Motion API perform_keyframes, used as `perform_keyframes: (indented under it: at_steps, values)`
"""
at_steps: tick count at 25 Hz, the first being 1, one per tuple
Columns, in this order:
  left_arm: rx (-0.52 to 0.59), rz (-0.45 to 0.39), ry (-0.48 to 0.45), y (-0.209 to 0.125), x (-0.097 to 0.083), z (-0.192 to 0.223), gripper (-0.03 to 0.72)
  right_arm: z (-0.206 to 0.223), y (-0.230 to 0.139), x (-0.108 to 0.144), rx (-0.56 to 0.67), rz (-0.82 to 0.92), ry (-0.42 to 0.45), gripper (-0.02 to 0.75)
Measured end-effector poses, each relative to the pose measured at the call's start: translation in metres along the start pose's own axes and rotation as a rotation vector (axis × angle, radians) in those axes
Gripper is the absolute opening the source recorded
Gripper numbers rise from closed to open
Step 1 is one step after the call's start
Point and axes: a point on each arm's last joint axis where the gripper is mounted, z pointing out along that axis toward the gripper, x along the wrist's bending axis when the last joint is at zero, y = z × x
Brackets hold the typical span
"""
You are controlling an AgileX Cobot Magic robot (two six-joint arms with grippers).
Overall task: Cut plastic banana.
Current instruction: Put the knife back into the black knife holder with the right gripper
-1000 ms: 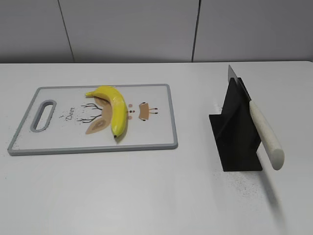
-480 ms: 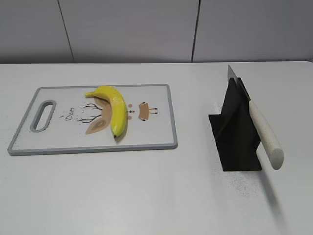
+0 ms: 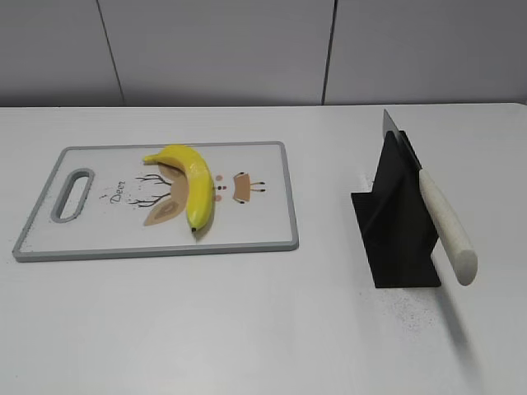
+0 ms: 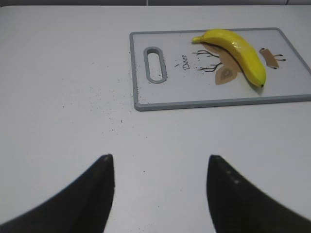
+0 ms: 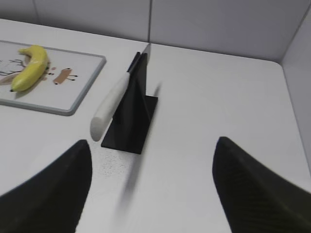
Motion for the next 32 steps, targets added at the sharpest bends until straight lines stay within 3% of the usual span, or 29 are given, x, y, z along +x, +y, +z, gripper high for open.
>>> perform_keyframes:
  at_steps: [3,6,12,17,32]
  values:
    - [0.000,0.000,0.000,0.000,0.000,0.000,0.589,0.000,0.000,0.001,0.001,0.028,-0.087,0.571]
    - [0.000,0.000,0.000,0.000,0.000,0.000,0.589,0.000,0.000,0.002,0.001,0.038,-0.119,0.549]
    - [0.000,0.000,0.000,0.000,0.000,0.000,0.589,0.004,-0.002,0.001,0.006,0.040,-0.122,0.526]
    - [0.000,0.000,0.000,0.000,0.000,0.000,0.589,0.016,-0.021,0.001,0.122,0.046,-0.118,0.522]
    - [0.000,0.000,0.000,0.000,0.000,0.000,0.589,0.016,-0.022,0.001,0.131,0.046,-0.119,0.521]
